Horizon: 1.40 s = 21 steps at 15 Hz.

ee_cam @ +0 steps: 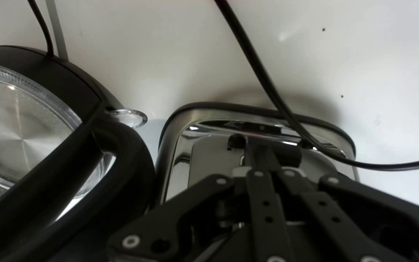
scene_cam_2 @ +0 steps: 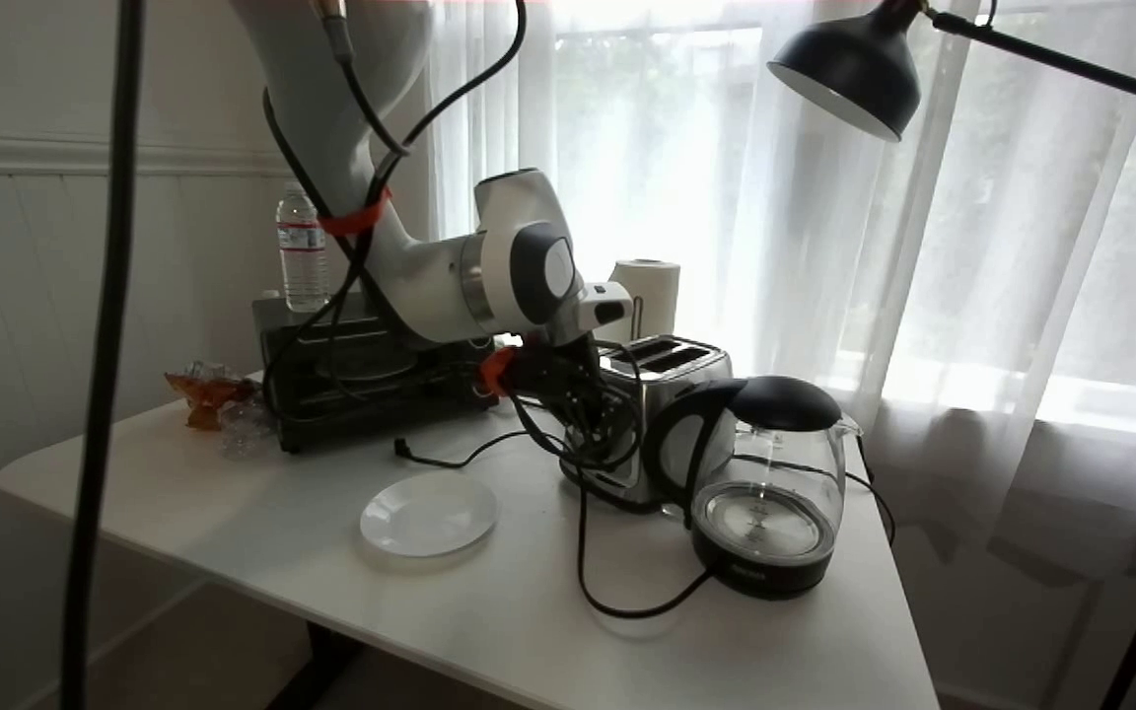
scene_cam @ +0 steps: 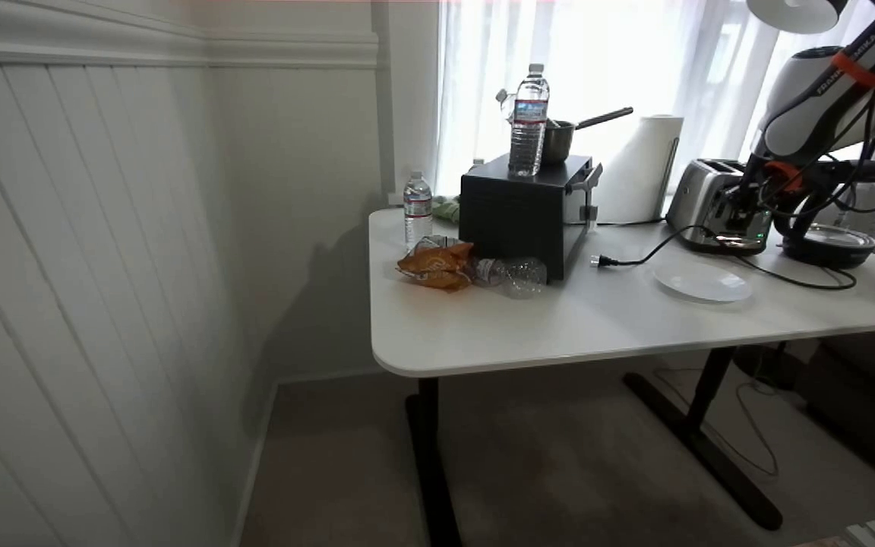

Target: Push down the toaster lever

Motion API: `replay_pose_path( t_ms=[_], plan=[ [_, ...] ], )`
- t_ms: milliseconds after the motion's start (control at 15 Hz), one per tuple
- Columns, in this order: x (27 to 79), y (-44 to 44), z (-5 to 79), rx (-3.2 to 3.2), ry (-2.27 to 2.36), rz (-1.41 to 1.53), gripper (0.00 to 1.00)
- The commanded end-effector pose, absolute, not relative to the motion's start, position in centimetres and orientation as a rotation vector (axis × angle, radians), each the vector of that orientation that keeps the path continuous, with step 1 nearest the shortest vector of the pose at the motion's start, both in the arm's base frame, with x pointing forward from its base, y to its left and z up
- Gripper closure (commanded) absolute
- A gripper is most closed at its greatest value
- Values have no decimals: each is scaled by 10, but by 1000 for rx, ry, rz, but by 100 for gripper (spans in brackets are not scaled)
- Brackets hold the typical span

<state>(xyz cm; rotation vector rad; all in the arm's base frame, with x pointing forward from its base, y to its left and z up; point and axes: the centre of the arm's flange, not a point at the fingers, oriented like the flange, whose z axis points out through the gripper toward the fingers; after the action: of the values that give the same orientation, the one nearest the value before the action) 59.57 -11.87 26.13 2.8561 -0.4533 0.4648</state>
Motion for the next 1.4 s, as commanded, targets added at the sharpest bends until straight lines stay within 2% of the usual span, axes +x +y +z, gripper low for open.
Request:
replay_pose_path(
  t_ms=[0,333,800,1000,1067,1200,1333],
  plan=[
    [585,-116,272,2857,-433,473,100],
    [549,-98,326,2893,-296,619,100],
    [503,-72,395,2886,-106,1005,100],
    [479,-63,422,2947,-45,1003,100],
    [471,-58,429,2974,-37,931,74],
    [457,-52,442,3003,-52,783,67],
    [447,-58,459,3022,-97,668,53]
  ],
)
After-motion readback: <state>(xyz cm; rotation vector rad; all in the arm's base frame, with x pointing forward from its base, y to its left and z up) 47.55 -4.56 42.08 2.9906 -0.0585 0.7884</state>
